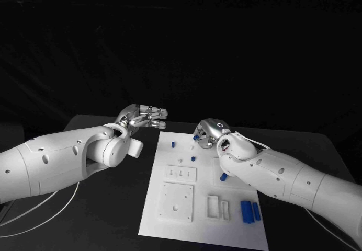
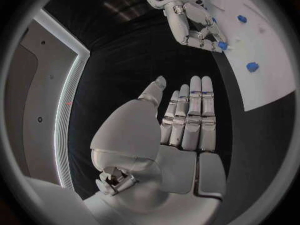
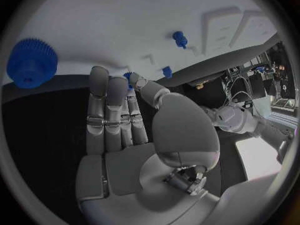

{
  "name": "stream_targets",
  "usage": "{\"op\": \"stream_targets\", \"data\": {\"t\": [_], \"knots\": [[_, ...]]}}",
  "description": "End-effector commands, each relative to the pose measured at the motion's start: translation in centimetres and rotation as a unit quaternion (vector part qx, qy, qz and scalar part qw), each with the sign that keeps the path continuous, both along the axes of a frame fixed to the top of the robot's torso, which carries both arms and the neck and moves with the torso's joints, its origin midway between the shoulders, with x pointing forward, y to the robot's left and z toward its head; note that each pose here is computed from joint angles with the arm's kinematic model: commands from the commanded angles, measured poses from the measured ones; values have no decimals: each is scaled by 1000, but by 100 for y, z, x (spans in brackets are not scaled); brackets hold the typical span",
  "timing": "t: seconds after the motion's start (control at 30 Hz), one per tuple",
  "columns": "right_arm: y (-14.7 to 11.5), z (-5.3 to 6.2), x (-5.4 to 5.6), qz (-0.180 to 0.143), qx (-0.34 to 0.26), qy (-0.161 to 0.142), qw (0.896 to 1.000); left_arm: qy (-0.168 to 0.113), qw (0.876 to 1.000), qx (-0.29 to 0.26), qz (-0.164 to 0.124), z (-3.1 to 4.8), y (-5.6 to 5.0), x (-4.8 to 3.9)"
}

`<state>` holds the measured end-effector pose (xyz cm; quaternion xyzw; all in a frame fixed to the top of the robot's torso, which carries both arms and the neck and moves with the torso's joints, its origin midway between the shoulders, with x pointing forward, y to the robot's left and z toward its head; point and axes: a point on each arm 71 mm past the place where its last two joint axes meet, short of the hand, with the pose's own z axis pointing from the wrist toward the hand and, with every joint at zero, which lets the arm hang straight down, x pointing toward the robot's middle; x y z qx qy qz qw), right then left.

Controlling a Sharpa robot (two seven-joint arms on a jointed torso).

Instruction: Assemble the parts on the task board

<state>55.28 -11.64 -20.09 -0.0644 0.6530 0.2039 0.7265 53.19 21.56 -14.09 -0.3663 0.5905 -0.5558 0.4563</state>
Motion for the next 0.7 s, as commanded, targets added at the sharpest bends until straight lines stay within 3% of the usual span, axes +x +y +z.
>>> {"op": "stream_targets", "data": {"t": [0.03, 0.7], "knots": [[25, -8, -8, 6, -13, 4, 1000, -3, 1000, -1, -6, 9, -20, 4], [52, -15, 6, 0, -10, 4, 1000, -2, 1000, 0, -6, 5, -18, 20]]}}
